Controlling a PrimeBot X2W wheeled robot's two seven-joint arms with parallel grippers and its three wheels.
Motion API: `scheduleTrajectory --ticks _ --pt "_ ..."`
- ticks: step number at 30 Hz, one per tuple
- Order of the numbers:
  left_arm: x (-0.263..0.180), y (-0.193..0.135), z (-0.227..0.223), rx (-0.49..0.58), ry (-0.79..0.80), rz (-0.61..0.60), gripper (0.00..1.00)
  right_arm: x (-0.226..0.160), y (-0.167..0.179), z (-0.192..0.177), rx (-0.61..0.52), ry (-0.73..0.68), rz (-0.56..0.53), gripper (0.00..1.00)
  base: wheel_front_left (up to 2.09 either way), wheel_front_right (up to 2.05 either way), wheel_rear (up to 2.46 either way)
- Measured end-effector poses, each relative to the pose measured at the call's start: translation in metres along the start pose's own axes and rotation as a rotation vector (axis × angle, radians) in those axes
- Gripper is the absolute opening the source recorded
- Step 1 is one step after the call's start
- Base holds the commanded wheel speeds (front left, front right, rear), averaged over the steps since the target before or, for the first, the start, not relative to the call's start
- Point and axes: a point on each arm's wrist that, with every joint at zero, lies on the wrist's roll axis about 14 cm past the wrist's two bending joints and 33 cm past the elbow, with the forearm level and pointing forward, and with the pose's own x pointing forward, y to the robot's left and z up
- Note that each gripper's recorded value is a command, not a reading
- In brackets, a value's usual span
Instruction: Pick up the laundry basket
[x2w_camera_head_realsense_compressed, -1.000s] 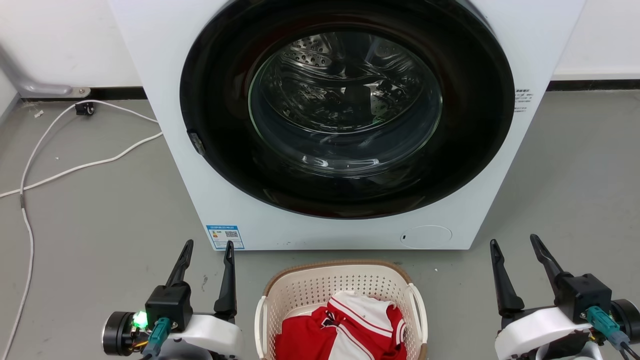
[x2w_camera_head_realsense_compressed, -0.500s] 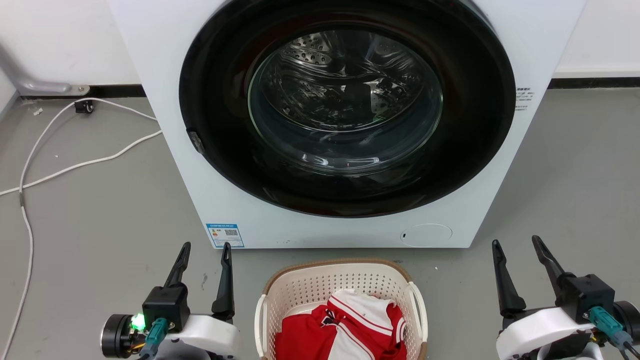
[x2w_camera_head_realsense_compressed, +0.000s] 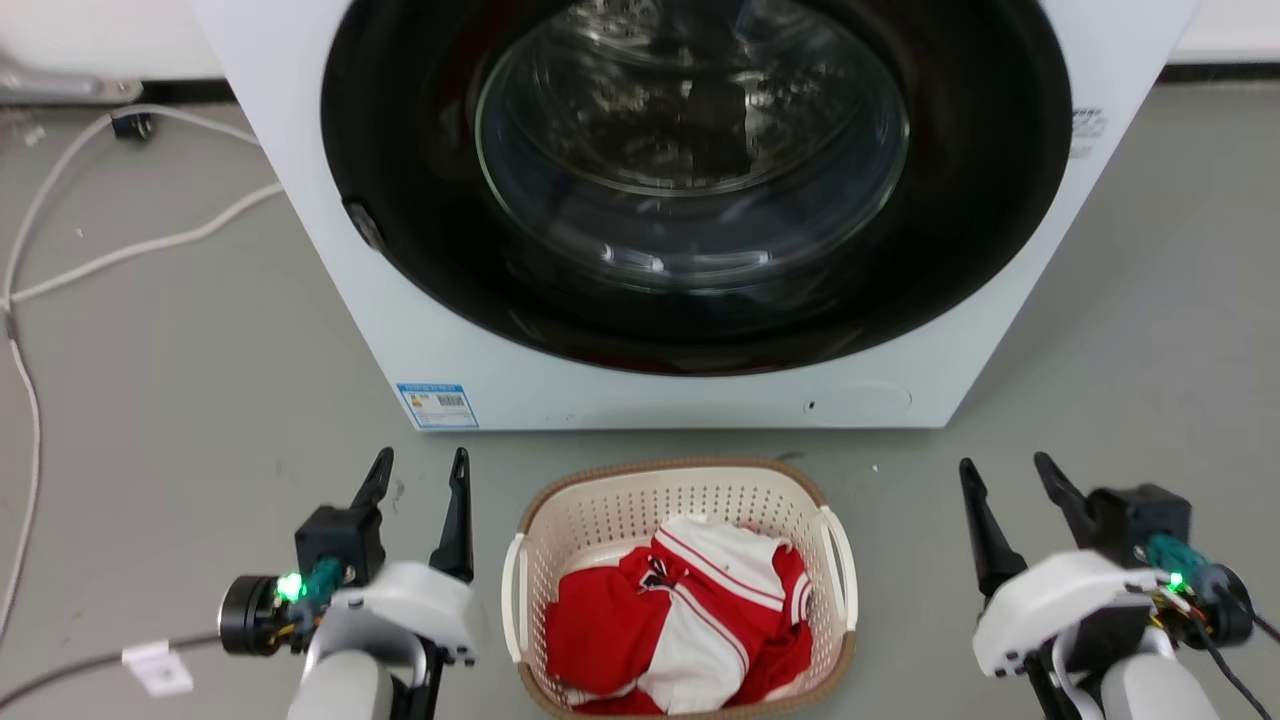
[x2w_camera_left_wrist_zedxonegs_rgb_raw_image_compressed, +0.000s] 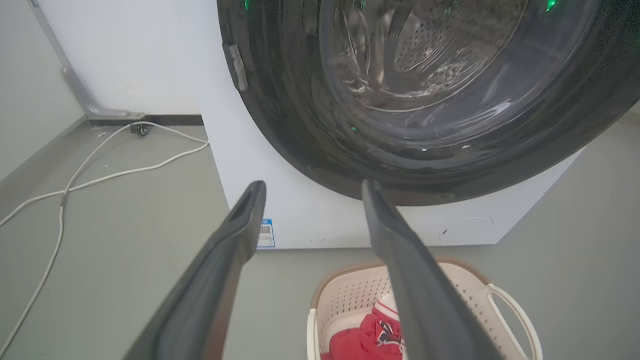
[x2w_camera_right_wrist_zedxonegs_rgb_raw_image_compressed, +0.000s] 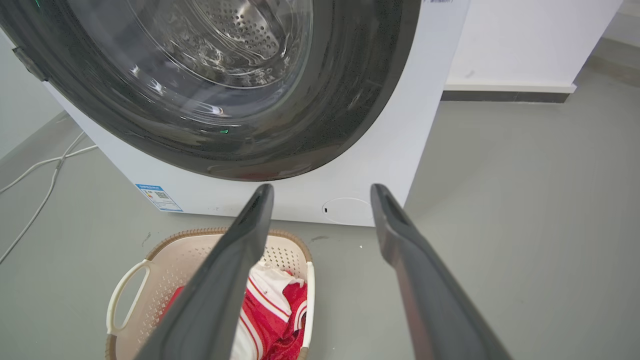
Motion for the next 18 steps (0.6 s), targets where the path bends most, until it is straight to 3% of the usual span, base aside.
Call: scheduleTrajectory --ticks 9,18 --pt "0.033 0.004 -0.082 -0.088 0.339 -0.011 1.0 0.034 0.016 -0.071 0.029 0.327 0.057 1.0 0.0 0.0 0.0" --pt "0.027 0.004 -0.167 -0.144 0.722 -0.024 1.0 0.045 0.026 -0.143 0.066 0.626 0.095 1.0 0.0 0.0 0.0"
